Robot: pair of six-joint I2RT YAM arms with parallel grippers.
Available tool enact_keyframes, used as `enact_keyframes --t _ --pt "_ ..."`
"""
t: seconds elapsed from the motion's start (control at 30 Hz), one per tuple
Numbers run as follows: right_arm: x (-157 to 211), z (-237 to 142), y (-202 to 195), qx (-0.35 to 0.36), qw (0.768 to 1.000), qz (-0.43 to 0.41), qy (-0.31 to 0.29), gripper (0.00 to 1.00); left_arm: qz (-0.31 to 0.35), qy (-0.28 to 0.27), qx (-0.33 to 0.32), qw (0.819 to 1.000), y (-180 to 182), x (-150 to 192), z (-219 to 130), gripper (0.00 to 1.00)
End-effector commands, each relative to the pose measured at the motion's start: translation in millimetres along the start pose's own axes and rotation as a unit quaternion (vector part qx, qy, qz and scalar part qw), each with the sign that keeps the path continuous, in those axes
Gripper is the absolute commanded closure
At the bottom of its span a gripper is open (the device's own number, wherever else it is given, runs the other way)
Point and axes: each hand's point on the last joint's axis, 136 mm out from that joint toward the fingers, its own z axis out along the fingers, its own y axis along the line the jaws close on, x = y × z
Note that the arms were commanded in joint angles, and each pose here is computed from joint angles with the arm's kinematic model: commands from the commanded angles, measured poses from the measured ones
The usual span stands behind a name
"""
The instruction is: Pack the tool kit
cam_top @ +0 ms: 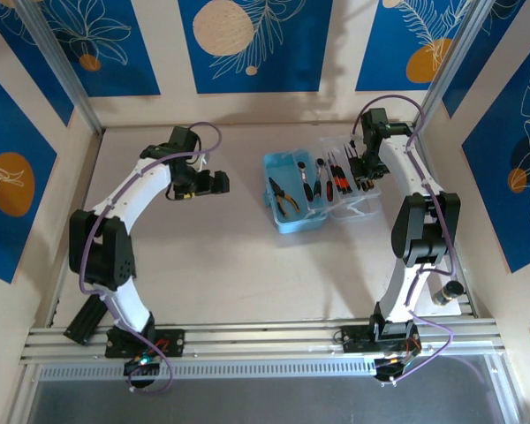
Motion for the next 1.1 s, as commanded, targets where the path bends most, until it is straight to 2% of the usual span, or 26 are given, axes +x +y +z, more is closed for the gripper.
enact_keyframes --t 0.0,0.1,0.2,0.27,0.37,0.43,0.7,0.9,1.07 --pt "-10.2 -12.9 0.8 -0.002 1.0 0.001 -0.022 0.73 0.004 0.002 0.009 1.0 -5.3 -5.6 -5.7 0.0" --pt "-12.5 -29.6 -1.4 -0.002 0.999 0.013 -0.038 0.69 0.004 0.005 0.008 1.0 -5.3 -6.8 -5.2 0.0" --pt "-12.1 -50.7 -4.1 -0.008 0.998 0.035 -0.057 0.58 0.003 0.008 0.007 1.0 -4.7 -5.4 -2.8 0.0" --pt "-11.0 -64.1 -5.3 -0.022 0.995 0.059 -0.075 0.43 0.003 0.009 0.006 1.0 -4.2 -3.7 0.5 0.0" --pt "-3.8 -74.0 -8.4 -0.032 0.991 0.104 -0.084 0.11 -0.001 0.014 0.009 1.0 -3.7 0.1 7.7 0.0" --pt "6.5 -78.5 -8.0 -0.035 0.985 0.144 -0.084 0.0 0.002 0.02 0.012 1.0 -5.7 3.9 14.7 0.0" --pt "64.7 -97.3 13.2 -0.076 0.943 0.299 -0.121 0.01 0.032 0.039 0.017 0.999 -23.8 10.9 44.1 0.0" --pt "104.4 -78.0 38.3 -0.092 0.926 0.356 -0.085 0.01 0.047 0.051 0.04 0.997 -35.4 14.9 61.7 0.0" --pt "136.0 -54.6 32.4 -0.045 0.907 0.416 -0.058 0.0 0.055 0.052 0.041 0.996 -34.0 14.6 70.4 0.0"
